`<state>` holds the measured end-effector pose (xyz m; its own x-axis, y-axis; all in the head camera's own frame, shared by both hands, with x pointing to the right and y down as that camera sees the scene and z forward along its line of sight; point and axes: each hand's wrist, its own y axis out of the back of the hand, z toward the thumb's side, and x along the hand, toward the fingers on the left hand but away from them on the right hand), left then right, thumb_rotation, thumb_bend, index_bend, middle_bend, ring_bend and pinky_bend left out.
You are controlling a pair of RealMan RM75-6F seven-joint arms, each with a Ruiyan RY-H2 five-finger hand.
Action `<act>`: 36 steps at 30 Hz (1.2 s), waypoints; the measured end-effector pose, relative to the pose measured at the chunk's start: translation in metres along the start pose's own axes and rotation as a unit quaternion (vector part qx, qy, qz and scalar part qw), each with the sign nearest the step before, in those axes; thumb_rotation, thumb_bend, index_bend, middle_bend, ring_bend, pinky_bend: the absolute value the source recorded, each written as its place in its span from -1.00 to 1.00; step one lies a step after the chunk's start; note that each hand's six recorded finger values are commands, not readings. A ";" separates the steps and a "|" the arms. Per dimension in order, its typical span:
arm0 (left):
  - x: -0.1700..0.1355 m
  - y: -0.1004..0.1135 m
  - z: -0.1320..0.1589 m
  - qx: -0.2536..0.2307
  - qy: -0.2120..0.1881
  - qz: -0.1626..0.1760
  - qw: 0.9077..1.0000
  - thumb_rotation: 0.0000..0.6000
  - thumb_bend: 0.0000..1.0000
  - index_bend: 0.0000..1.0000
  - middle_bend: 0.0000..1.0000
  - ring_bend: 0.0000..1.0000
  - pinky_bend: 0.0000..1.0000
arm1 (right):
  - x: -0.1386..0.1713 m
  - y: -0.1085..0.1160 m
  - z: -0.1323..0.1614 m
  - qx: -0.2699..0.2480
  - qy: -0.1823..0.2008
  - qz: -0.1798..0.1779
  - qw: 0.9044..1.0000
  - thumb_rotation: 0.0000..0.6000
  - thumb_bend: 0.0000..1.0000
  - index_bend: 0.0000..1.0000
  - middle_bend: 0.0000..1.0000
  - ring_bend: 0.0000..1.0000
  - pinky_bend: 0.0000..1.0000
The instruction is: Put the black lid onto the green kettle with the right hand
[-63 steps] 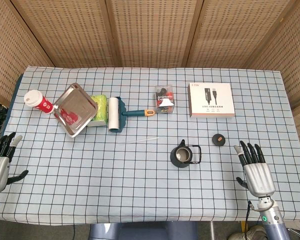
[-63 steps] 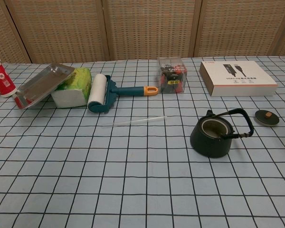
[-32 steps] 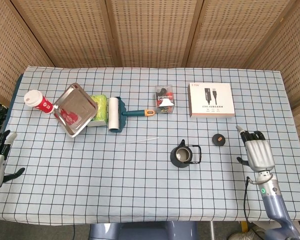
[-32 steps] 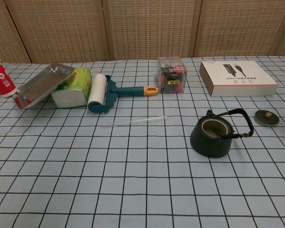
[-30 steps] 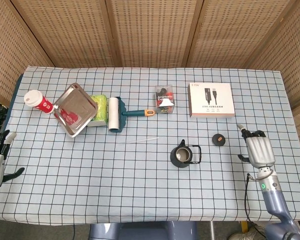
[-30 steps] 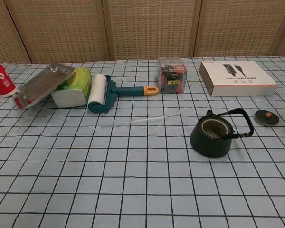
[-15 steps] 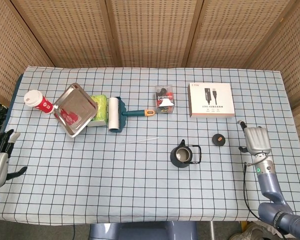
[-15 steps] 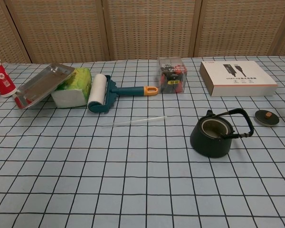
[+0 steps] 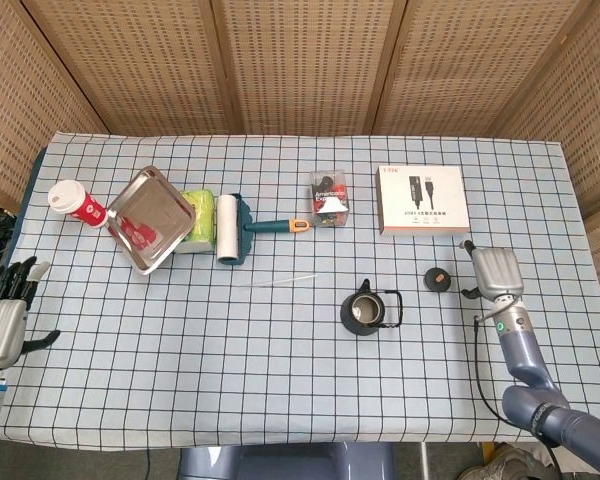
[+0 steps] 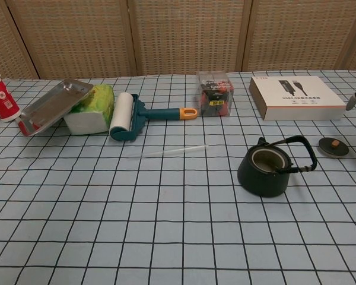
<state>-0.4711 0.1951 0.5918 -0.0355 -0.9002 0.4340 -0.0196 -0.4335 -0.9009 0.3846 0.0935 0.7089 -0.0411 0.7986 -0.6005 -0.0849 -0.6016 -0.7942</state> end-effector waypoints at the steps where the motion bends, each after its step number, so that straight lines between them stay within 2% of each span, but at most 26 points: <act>1: 0.000 0.000 0.000 0.000 0.000 0.001 1.000 1.00 -0.96 -1.00 -1.00 -1.00 -1.00 | -0.002 -0.001 0.002 0.000 0.001 0.003 1.000 1.00 -0.40 -0.43 0.63 0.62 0.05; 12: 0.000 0.006 0.000 -0.005 -0.001 0.017 1.000 1.00 -0.96 -1.00 -1.00 -1.00 -1.00 | -0.013 -0.013 0.022 0.000 0.012 0.025 1.000 1.00 -0.33 -0.33 0.63 0.62 0.05; 26: 0.001 0.006 -0.003 -0.006 0.003 0.013 1.000 1.00 -0.96 -1.00 -1.00 -1.00 -1.00 | -0.014 -0.021 0.038 0.014 0.019 0.038 0.999 1.00 -0.33 -0.32 0.63 0.62 0.05; 36: 0.001 0.006 -0.006 -0.006 0.009 0.008 1.000 1.00 -0.96 -1.00 -1.00 -1.00 -1.00 | -0.017 -0.028 0.043 0.020 0.015 0.050 0.998 1.00 -0.32 -0.25 0.63 0.61 0.05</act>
<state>-0.4773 0.1916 0.5871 -0.0539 -0.9061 0.4195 -0.0311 -0.4184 -0.9077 0.3450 0.0974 0.7454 -0.0214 0.7335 -0.6793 -0.1210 -0.6764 -0.7265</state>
